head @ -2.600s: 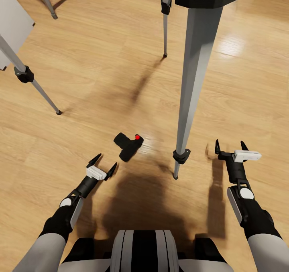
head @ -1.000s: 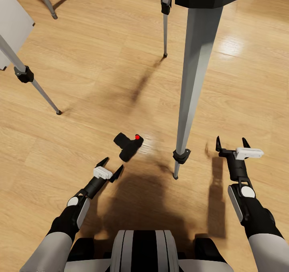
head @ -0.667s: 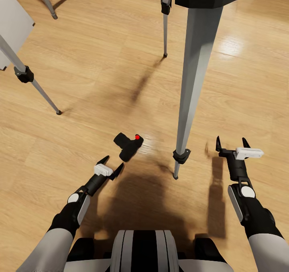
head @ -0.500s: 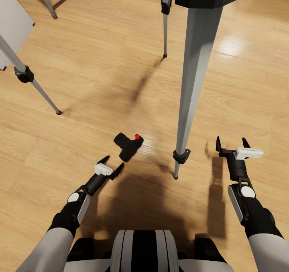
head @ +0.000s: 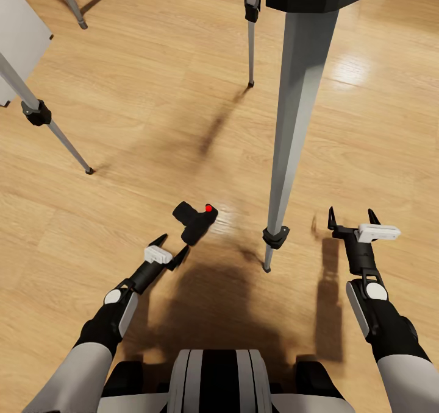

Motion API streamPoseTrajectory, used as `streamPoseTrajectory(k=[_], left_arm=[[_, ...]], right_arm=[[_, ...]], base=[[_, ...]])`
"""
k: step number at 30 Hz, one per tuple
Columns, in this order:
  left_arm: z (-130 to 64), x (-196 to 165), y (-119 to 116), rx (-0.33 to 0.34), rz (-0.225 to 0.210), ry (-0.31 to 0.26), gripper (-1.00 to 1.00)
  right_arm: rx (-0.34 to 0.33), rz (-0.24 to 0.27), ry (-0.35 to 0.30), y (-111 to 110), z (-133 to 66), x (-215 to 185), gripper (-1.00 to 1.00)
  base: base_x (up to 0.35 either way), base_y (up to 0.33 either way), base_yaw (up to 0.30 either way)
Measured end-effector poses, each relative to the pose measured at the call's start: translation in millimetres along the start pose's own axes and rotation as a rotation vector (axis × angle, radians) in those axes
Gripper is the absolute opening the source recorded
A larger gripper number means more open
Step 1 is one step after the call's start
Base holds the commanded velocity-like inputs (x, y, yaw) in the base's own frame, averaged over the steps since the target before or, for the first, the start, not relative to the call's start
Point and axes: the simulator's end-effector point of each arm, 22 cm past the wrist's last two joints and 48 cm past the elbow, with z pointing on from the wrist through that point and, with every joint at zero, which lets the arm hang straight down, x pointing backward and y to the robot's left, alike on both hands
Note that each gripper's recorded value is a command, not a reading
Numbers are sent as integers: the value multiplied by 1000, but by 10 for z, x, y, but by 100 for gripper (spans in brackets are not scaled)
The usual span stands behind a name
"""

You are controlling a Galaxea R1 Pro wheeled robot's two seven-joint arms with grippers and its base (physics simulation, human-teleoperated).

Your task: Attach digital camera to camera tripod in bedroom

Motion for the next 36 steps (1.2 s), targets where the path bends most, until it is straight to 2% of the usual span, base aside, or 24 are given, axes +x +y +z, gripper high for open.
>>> streamPoseTrajectory(k=[18,36], left_arm=[[84,-17,-148,30,-2,-4,100],[143,88,-291,52,-52,42,100]], right_arm=[[0,0,0,0,0,0,100],[0,0,0,0,0,-1,100]], base=[[0,0,0],[0,0,0]])
